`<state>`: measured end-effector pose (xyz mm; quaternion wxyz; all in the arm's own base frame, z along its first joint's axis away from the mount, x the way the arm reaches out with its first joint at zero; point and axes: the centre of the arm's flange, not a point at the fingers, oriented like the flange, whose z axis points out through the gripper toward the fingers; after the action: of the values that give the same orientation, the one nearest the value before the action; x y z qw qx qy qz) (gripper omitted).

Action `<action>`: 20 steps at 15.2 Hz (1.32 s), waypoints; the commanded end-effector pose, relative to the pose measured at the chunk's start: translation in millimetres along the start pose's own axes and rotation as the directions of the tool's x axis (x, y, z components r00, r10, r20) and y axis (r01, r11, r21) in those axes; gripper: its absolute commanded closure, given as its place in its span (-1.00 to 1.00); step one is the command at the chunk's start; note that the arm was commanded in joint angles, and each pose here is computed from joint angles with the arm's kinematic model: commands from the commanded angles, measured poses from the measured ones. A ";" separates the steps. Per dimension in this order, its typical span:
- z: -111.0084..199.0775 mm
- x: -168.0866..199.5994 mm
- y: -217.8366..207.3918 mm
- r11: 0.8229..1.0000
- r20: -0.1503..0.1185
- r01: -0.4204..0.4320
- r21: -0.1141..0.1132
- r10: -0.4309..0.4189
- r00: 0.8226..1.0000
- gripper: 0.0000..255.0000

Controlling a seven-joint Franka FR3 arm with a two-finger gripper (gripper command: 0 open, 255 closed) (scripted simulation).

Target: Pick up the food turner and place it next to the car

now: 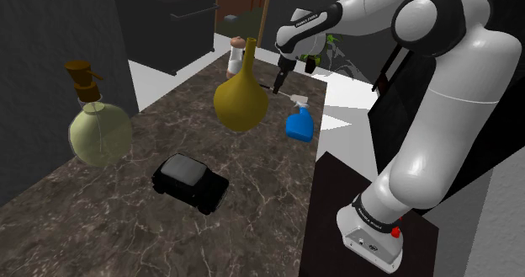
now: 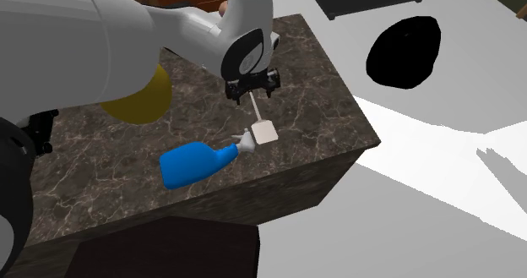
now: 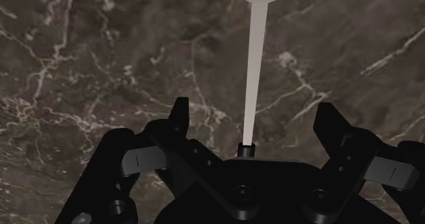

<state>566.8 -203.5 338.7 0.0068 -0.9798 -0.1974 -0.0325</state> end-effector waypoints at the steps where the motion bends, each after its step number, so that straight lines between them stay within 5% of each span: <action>1: 0.2 0.0 0.0 1.000 0.000 0.000 0.000 0.000 1.000 -1.00; 2: 0.2 0.0 0.0 1.000 0.000 0.000 0.000 0.000 1.000 -1.00; 3: 0.2 0.0 0.0 1.000 0.000 0.000 0.000 0.000 1.000 1.00; 12: 0.2 0.0 0.0 1.000 0.000 0.000 0.000 0.000 1.000 1.00; 20: -41.9 2.8 0.0 1.000 0.000 0.000 0.000 0.000 1.000 1.00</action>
<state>566.8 -202.6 375.2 0.0067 -0.9798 -0.1974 -0.0327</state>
